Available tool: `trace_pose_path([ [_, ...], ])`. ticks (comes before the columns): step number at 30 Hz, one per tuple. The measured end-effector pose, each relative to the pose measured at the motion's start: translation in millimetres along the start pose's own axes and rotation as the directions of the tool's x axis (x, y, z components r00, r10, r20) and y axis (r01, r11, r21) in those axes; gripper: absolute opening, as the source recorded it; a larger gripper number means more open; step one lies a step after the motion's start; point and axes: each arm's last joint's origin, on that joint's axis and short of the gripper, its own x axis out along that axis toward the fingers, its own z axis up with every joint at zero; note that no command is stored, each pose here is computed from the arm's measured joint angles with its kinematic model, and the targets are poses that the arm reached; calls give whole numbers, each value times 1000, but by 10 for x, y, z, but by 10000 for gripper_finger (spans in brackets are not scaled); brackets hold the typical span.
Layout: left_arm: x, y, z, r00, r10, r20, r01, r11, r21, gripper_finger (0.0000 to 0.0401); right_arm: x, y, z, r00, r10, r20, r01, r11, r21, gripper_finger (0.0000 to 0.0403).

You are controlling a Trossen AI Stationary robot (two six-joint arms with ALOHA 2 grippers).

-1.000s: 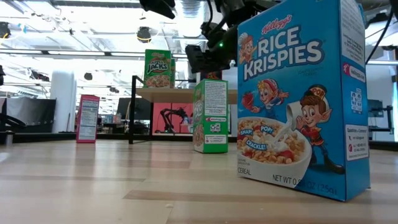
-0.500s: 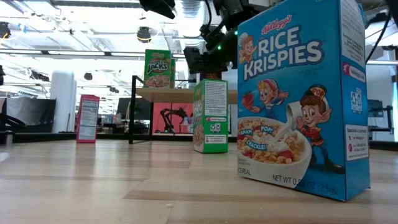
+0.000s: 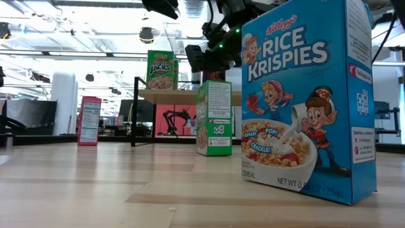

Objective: Stack cereal on shelf
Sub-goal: Put the bottom left red cereal box on the shelf, then put the right blue cereal box on the shelf aligned with the other blue cereal box

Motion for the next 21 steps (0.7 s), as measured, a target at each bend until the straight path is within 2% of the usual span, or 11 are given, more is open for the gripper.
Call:
trace_pose_path([
  [12, 0, 0, 0, 1000, 0, 0, 0, 1000, -1, 313, 1, 52, -52, 1000, 10, -19, -11, 1000, -28, 256],
  [21, 0, -1, -3, 1000, -1, -3, 1, 1000, -21, 313, -322, 114, 153, 997, 72, -22, -74, 994, -86, 256],
])
